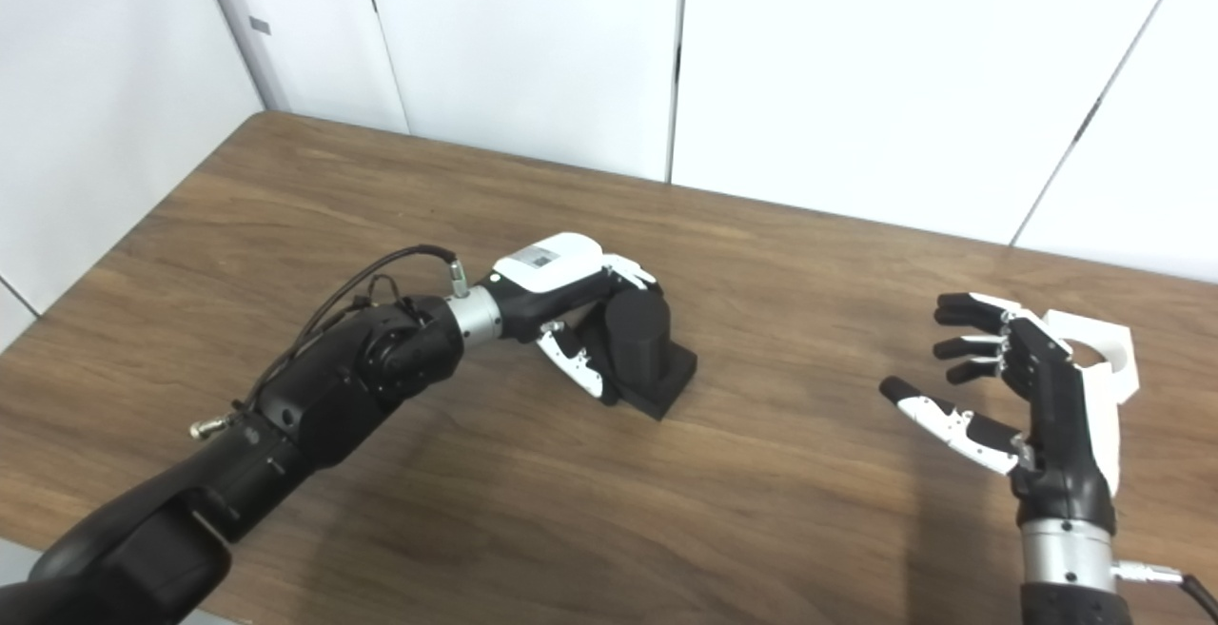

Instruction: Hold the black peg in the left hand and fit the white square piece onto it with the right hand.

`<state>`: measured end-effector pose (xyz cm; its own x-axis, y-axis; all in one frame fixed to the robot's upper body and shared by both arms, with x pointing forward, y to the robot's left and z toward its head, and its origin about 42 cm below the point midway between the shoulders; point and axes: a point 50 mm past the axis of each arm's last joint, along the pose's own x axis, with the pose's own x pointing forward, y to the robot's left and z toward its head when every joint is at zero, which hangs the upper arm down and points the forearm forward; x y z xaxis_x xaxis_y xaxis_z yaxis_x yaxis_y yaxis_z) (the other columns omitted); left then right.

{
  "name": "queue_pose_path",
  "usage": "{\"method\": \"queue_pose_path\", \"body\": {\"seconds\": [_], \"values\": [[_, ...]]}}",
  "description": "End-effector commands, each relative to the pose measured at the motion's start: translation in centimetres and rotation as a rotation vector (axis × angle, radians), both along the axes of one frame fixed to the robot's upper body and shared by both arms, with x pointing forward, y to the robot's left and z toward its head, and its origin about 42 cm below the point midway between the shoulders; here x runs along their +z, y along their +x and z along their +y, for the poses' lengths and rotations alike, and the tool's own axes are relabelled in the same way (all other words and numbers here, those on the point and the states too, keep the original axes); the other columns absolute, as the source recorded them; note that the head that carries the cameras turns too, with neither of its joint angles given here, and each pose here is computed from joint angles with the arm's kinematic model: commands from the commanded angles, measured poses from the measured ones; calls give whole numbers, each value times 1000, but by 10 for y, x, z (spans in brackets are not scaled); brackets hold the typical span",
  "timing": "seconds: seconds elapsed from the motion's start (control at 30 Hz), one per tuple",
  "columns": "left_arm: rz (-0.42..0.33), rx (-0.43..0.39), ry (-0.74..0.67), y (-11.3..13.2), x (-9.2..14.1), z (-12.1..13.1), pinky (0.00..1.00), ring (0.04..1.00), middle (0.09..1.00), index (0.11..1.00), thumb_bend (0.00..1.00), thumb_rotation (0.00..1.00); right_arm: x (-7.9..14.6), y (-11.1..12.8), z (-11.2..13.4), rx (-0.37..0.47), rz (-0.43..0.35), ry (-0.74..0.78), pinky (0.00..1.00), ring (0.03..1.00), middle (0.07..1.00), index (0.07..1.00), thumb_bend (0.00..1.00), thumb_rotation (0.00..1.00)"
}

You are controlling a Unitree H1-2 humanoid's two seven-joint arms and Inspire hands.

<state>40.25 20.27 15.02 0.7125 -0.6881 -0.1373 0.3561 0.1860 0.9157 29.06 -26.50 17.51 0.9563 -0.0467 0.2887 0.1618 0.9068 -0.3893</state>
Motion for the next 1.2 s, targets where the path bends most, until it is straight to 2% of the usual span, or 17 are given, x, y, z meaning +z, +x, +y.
{"method": "queue_pose_path", "body": {"seconds": [0.0, 0.27, 0.43, 0.53, 0.7, 0.87, 1.03, 1.17], "values": [[84, -143, 49, -23, -27, -34, 716, 876, 836, 490, 524, 70, 17, 7, 3, 15, -90, -11, 453, 559, 661, 661, 589, 0], [131, -180, 93, -27, -37, -29, 719, 880, 837, 491, 524, 69, 14, 9, 10, 26, -95, 0, 455, 564, 662, 662, 600, 0], [120, -192, 130, -27, -37, -19, 724, 886, 838, 491, 524, 68, 17, 12, 13, 26, -105, -15, 451, 560, 661, 661, 605, 0], [112, -189, 142, -25, -35, -12, 729, 884, 839, 491, 524, 68, 31, 18, 8, 25, -133, -58, 449, 559, 663, 663, 610, 0], [105, -188, 150, -23, -34, 4, 738, 880, 840, 491, 524, 67, 66, 39, -8, 21, -172, -193, 460, 572, 675, 670, 622, 0], [117, -176, 137, -25, -39, 20, 735, 872, 833, 490, 524, 62, 98, 63, -33, -16, -154, -324, 469, 586, 679, 671, 617, 45], [114, -170, 129, -28, -42, 31, 726, 866, 822, 490, 524, 59, 117, 83, -59, -54, -125, -445, 475, 595, 675, 670, 618, 39], [111, -162, 118, -29, -46, 37, 717, 856, 813, 490, 524, 56, 132, 96, -86, -63, -71, -552, 524, 634, 704, 699, 629, 36]]}}
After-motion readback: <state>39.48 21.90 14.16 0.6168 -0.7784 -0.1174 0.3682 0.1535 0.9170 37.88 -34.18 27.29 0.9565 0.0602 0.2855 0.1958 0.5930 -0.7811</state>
